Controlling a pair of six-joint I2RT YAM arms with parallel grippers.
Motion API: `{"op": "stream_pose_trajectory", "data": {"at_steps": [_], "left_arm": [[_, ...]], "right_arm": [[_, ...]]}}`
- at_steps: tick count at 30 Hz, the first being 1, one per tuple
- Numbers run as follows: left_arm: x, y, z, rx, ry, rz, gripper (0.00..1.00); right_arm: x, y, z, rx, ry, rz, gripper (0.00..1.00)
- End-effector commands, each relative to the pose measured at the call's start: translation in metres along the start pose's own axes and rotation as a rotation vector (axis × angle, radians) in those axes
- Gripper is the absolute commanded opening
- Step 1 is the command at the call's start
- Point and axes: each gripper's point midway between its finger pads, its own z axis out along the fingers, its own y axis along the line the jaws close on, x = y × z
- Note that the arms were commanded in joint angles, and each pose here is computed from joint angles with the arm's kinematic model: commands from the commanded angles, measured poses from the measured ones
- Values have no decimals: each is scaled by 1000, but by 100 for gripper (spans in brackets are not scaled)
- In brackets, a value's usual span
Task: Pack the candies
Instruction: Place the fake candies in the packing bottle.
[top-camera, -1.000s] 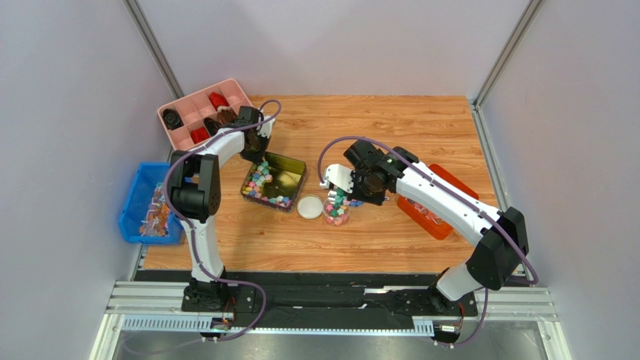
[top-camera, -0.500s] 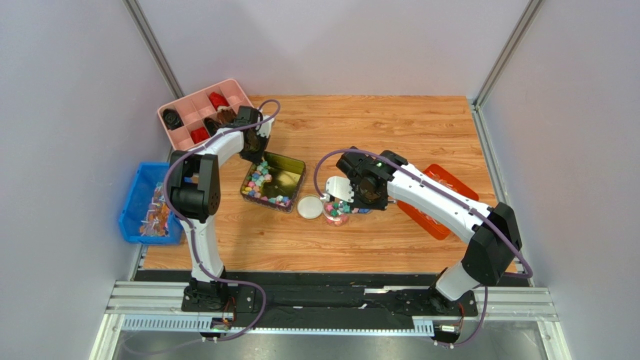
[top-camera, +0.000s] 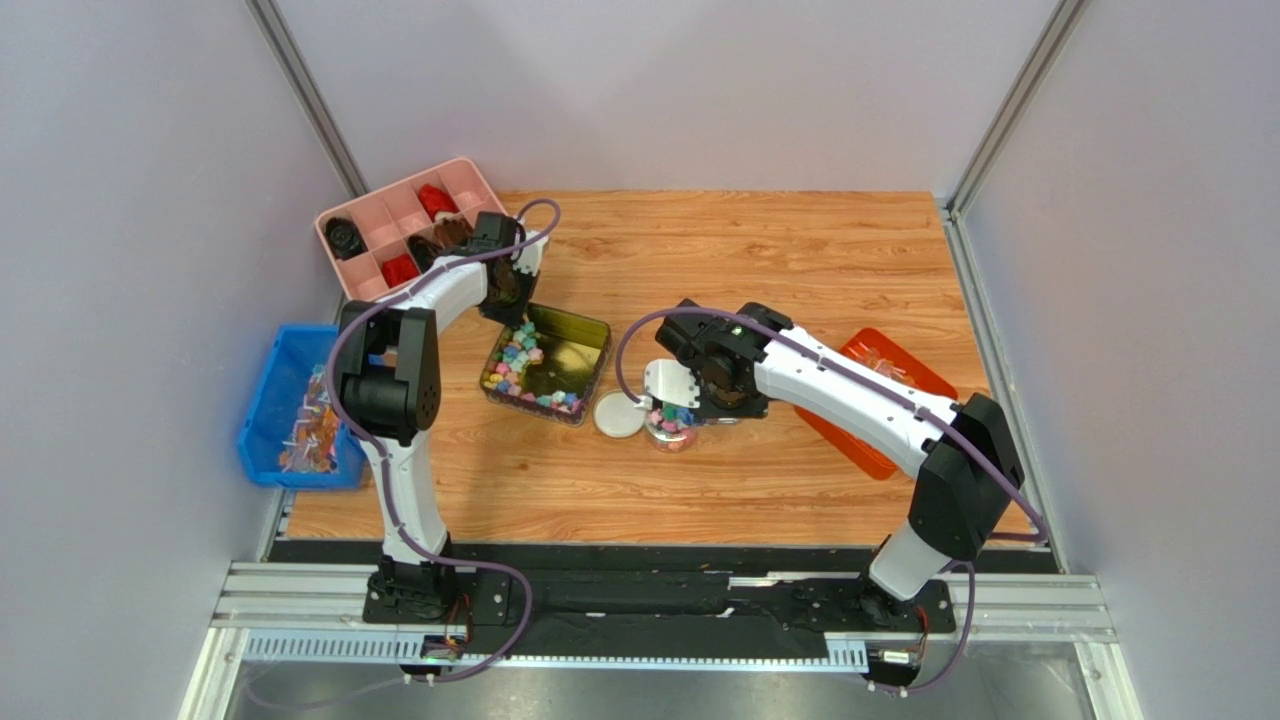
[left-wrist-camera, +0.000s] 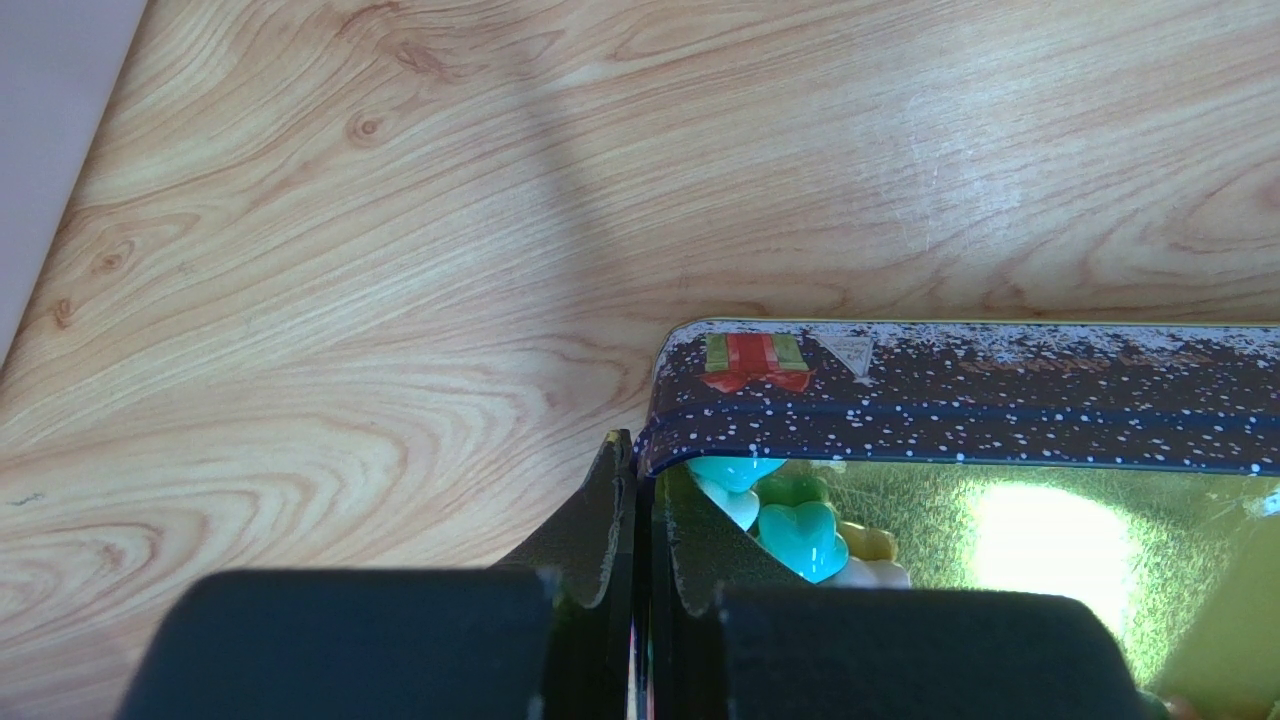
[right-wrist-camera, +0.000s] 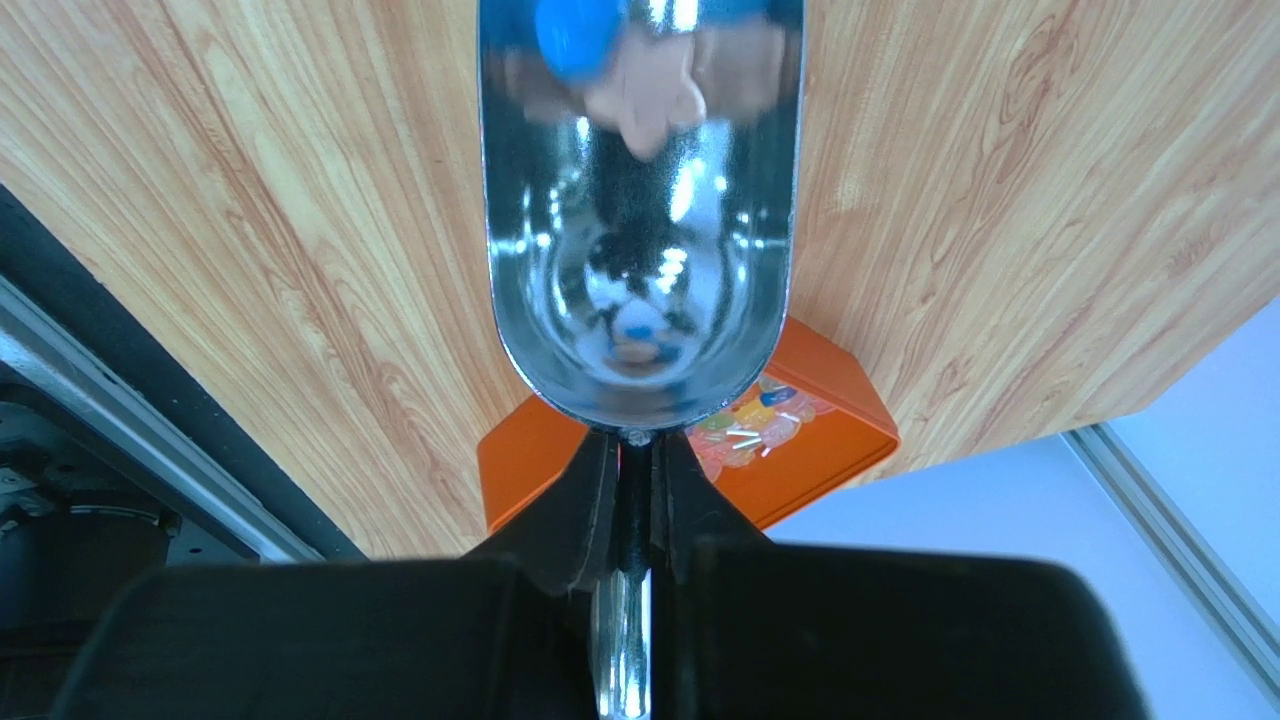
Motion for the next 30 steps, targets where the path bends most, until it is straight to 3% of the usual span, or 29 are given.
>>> {"op": "stream_pose_trajectory", "data": {"at_steps": [1, 10, 15, 23, 30], "left_arm": [[-26, 5, -15, -10, -89, -12, 0], [-25, 7, -14, -13, -85, -13, 0], [-27, 7, -16, -14, -91, -13, 0], [-26, 4, -14, -2, -86, -13, 0], [-31, -5, -20, 62, -118, -17, 0]], "right_arm": [[-4, -16, -10, 65, 10, -25, 0], [-5, -25, -12, 98, 49, -59, 0], [-13, -38, -22, 155, 7, -46, 0], [-47, -85, -40, 335, -109, 19, 0], [-65, -129, -13, 402, -70, 89, 0]]}}
